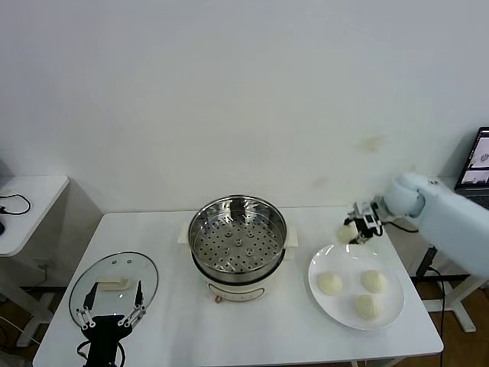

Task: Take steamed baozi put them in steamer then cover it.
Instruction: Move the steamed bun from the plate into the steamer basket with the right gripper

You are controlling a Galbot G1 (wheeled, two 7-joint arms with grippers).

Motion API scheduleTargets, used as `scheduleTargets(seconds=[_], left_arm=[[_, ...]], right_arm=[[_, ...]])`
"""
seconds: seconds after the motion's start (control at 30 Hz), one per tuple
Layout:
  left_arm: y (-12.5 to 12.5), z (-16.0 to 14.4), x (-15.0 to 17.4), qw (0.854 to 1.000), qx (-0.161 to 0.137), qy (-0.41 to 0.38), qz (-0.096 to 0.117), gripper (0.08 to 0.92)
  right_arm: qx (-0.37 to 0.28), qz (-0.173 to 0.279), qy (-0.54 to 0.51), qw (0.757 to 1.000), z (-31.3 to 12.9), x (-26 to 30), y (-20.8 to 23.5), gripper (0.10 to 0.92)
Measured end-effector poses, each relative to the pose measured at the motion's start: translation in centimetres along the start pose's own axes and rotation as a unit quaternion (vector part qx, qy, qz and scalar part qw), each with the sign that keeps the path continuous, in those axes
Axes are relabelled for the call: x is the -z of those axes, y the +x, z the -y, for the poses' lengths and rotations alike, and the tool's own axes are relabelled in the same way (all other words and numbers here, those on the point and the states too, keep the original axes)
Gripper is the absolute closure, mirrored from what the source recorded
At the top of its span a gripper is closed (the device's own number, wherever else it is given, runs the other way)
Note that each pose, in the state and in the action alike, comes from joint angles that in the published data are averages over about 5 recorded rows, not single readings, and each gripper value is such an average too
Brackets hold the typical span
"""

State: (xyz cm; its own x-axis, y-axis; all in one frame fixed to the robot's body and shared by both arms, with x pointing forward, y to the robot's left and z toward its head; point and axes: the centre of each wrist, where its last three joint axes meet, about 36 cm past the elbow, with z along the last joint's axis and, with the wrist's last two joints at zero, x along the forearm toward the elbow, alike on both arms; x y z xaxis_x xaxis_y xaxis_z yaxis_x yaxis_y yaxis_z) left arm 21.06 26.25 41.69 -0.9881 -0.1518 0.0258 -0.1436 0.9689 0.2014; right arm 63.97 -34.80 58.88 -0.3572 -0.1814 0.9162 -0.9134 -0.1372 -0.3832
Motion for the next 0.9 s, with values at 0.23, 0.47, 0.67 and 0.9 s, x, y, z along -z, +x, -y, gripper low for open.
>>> scheduleTargets(seconds=[0.23, 0.47, 0.67, 0.9], left_arm=[[-0.3, -0.4, -0.1, 1.000, 0.004, 0.004, 0.000, 0.177], [-0.7, -0.9, -0.3, 1.000, 0.008, 0.004, 0.001, 0.177], [-0.9, -1.2, -0.2, 1.000, 0.012, 0.001, 0.004, 0.177], [-0.9, -1.8, -0.2, 1.000, 0.017, -0.007, 0.007, 0.177]], right_arm=[[-0.036, 0.035, 0.033, 0.998, 4.3, 4.7, 4.4, 0.445], [-0.053, 0.068, 0.088, 0.992, 7.7, 11.0, 6.6, 0.445], [-0.046, 0.088, 0.154, 0.983, 9.3, 17.2, 5.8, 0.445], [-0.020, 0.099, 0.249, 0.963, 9.6, 23.6, 2.9, 0.445]])
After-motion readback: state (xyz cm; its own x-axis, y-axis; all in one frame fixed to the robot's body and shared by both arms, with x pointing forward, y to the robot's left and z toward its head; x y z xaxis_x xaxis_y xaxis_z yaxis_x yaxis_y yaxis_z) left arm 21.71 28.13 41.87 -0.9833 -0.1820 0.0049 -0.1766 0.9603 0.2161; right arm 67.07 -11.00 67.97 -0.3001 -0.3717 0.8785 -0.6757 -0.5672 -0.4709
